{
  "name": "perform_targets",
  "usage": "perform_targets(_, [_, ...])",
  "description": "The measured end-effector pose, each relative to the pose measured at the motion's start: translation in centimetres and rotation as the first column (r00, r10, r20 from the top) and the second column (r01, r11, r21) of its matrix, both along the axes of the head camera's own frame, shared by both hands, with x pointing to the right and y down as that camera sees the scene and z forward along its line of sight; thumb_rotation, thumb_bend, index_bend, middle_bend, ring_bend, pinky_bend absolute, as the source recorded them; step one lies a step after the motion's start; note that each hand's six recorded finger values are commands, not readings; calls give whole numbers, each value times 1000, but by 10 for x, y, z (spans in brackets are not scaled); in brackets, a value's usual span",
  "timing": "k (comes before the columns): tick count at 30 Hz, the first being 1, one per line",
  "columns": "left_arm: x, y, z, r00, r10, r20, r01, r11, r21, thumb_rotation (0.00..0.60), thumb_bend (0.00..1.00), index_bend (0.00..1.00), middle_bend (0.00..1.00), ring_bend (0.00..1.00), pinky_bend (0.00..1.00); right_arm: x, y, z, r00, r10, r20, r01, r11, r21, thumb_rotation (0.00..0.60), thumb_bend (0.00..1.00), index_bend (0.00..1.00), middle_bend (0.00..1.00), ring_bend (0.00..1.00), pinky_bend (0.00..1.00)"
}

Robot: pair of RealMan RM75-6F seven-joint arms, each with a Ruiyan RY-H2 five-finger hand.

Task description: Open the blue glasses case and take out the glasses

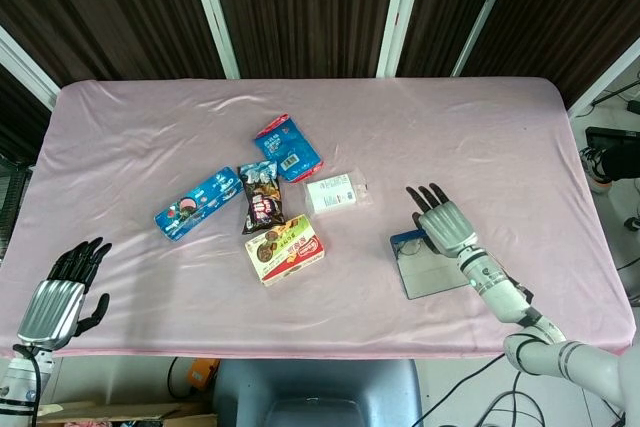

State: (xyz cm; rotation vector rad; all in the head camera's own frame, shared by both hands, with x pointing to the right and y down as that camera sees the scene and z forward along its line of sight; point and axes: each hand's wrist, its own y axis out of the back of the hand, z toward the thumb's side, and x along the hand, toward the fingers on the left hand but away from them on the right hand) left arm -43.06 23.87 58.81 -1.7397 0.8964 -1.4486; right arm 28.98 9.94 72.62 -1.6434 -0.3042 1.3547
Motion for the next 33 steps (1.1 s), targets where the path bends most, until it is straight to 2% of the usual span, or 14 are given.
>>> perform_targets(8, [1,1,0,1000,5,-6,-5,1000,-5,600,443,0,13,19,130,-5,-10,-16,999,-39,-32,43,989,143,600,525,659,14,0,0])
perform_targets(13, [1,1,0,1000,6,-10,-6,1000,-7,600,442,0,14,18,131,-13,-13,-22,996,-66,-62,80,963,256,600,525,652,21,0,0])
perform_targets(16, [0,1,-2,1000,2,-14,-2,1000,-4,600,442,0,13,18,132,-15,-10,-21,994,-75,-79,96,949,300,600,525,649,21,0,0])
perform_targets(24, [-1,2,-2,1000,4,-14,-4,1000,-7,600,443,0,13,18,132,-19,2,-2,989,-92,-114,124,940,319,600,525,648,25,0,0])
perform_targets(29, [-1,1,-2,1000,2,-13,-2,1000,-7,600,443,0,14,18,132,-18,-1,-1,990,-81,-117,116,936,333,600,525,642,24,0,0])
perform_targets(33, [0,2,-1,1000,7,-13,-7,1000,-10,600,444,0,14,18,133,-13,-6,-1,992,-39,-122,79,937,341,600,525,635,25,0,0])
